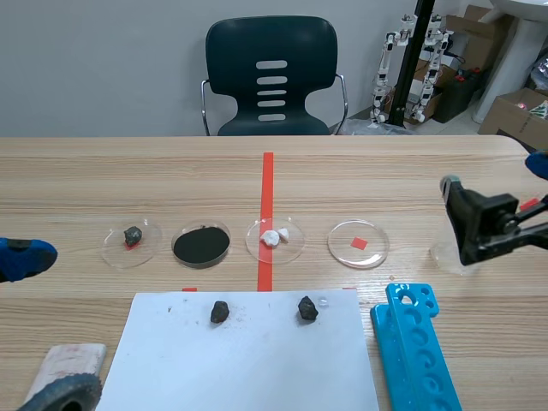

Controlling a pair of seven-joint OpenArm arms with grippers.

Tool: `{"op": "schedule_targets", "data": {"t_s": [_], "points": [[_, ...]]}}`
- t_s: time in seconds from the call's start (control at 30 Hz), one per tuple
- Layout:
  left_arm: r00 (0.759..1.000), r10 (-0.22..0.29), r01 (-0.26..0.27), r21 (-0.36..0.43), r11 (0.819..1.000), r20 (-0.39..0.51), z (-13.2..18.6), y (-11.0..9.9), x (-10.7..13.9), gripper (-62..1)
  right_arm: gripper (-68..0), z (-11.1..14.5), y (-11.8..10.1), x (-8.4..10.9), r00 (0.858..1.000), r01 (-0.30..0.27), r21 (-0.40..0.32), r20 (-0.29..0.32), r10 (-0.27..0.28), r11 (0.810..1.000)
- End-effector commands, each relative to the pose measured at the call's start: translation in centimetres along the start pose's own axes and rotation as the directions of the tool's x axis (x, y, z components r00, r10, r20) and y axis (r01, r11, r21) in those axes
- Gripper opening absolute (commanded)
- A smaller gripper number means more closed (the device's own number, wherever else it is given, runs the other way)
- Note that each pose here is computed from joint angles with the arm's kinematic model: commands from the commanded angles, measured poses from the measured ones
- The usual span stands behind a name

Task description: Return to the home posture

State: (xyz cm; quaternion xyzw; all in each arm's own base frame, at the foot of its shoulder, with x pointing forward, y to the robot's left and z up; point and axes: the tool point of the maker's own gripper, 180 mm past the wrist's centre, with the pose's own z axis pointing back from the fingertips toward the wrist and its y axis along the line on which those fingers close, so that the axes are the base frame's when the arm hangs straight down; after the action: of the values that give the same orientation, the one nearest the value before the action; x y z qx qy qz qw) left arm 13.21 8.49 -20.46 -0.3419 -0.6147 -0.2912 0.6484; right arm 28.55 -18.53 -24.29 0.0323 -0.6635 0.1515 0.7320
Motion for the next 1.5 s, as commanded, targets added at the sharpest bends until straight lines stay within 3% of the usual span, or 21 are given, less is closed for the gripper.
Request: {"op": "schedule_targets", "data": {"t_s": [0.0, 0.23, 0.47, 0.73, 1.1, 1.23, 1.47], "points": [[0.999, 0.015, -0.015, 0.000, 1.000, 0.031, -0.1, -0.3, 0.6, 1.4, -8.4, 0.2, 0.6, 0.8, 1.000, -0.015, 0.022, 0.022, 0.014, 1.000], [0.999, 0.015, -0.015, 0.000, 1.000, 0.031, -0.1, -0.2, 0.6, 1.4, -8.4, 2.3, 3.7, 1.3, 0.997, -0.068, 0.111, 0.028, 0.065, 0.991], [0.999, 0.015, -0.015, 0.000, 1.000, 0.031, -0.1, -0.3, 0.6, 1.4, -8.4, 4.4, 6.5, 3.1, 0.990, -0.126, 0.184, 0.086, 0.111, 0.975], [0.999, 0.015, -0.015, 0.000, 1.000, 0.031, -0.1, -0.3, 0.6, 1.4, -8.4, 6.4, 8.8, 4.5, 0.991, -0.099, 0.248, 0.110, 0.074, 0.964], [0.999, 0.015, -0.015, 0.000, 1.000, 0.031, -0.1, -0.3, 0.6, 1.4, -8.2, 7.8, 10.0, 4.4, 0.992, -0.095, 0.283, 0.110, 0.067, 0.954], [0.999, 0.015, -0.015, 0.000, 1.000, 0.031, -0.1, -0.3, 0.6, 1.4, 0.4, 8.0, 10.4, 4.6, 0.990, -0.102, 0.302, 0.129, 0.066, 0.948], [0.999, 0.015, -0.015, 0.000, 1.000, 0.031, -0.1, -0.2, 0.6, 1.4, 0.4, 9.0, 11.4, 5.4, 0.984, -0.096, 0.351, 0.175, 0.035, 0.932]]}}
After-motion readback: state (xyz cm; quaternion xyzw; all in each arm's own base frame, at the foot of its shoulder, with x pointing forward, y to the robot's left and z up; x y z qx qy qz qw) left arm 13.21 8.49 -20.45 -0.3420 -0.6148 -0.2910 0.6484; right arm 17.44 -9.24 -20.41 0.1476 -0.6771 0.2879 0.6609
